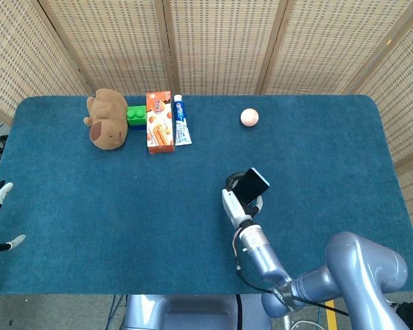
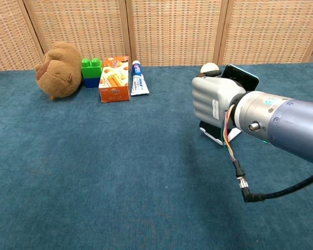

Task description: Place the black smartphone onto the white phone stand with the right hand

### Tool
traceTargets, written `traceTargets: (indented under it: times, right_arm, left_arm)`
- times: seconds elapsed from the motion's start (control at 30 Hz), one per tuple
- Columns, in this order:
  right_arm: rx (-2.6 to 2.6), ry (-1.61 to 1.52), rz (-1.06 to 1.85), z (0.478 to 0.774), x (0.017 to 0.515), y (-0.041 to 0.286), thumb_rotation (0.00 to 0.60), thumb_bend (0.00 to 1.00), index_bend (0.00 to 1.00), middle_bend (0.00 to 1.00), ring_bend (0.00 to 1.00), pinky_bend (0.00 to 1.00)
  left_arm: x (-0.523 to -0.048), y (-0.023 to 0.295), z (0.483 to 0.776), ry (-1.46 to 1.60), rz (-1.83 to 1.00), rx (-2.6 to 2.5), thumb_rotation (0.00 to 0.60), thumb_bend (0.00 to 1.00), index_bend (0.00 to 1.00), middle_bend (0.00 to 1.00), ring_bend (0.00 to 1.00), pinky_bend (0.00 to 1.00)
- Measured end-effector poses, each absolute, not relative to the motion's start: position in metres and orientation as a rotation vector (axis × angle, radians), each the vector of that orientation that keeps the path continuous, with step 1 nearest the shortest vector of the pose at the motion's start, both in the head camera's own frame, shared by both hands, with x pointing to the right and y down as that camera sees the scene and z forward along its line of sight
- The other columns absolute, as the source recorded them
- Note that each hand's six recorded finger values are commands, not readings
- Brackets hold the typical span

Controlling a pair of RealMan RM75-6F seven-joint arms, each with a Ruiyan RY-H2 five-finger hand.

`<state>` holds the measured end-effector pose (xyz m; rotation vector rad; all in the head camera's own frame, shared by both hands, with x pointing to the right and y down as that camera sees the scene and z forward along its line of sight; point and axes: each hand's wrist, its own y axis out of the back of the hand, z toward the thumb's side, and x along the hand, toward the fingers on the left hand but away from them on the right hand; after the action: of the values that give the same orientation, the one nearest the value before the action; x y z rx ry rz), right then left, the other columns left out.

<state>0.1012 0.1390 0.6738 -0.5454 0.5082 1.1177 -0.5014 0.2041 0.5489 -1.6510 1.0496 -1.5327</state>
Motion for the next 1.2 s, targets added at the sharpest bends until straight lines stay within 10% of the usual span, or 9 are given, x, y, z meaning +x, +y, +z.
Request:
traceTargets:
  times: [0.73, 1.2]
  right_arm:
    - [-0.563, 0.502, 1.124, 0.675, 0.109, 0.139, 0.6, 0.53, 0.43, 0.24, 0.21, 0.29]
    - [-0.691, 0.346, 1.158, 0.625, 0.125, 0.137, 0.6, 0.52, 0.43, 0.24, 0.21, 0.29]
  left_arm:
    - [-0.502, 0.204, 0.549, 1.048, -1.533, -1.652, 0.6, 0.0, 0.0, 0.0, 0.0, 0.0]
    - [-0.501, 0.204, 0.549, 1.046, -1.529, -1.657, 0.6, 0.0, 0.0, 0.0, 0.0, 0.0]
